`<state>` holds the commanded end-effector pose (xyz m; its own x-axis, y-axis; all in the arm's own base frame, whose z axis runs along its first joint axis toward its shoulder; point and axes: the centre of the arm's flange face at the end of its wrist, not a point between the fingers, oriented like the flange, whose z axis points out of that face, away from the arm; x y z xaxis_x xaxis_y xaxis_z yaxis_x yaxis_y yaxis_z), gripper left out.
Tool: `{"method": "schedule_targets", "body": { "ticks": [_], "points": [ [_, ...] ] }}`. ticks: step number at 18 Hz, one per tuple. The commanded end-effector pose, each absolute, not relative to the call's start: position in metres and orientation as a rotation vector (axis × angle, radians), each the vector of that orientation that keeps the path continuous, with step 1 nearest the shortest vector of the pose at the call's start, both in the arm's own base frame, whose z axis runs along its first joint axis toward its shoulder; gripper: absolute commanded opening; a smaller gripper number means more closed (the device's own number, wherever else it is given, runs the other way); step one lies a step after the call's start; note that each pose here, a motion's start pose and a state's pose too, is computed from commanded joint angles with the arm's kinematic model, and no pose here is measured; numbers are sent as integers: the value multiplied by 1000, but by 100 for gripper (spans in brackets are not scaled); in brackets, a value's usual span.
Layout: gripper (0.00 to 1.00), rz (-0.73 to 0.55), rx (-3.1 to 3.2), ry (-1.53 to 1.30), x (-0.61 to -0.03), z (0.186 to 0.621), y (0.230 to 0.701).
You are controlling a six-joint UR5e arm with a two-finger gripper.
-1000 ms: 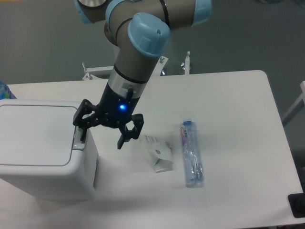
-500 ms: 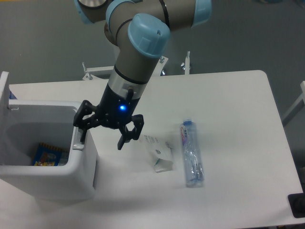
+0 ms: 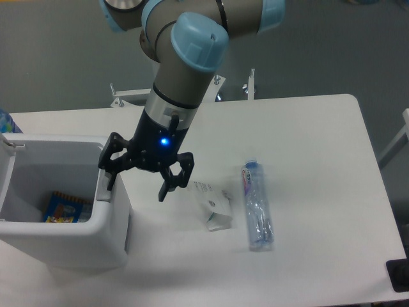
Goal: Open the trash can
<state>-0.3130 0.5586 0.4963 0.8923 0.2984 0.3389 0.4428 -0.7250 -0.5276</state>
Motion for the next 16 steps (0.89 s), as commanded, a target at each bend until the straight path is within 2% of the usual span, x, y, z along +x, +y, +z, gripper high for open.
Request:
{"method": "schedule_targets", "body": {
  "ticks": [6,9,13,16],
  "points": [
    [100,-149,-2391,-520,-386,500,514],
    [100,-62,-2464,-524,-427,470,490],
    [100,173,-2654,-481,-466,436,456],
    [100,197,-2737,-426,-495,407,437]
  ]
}}
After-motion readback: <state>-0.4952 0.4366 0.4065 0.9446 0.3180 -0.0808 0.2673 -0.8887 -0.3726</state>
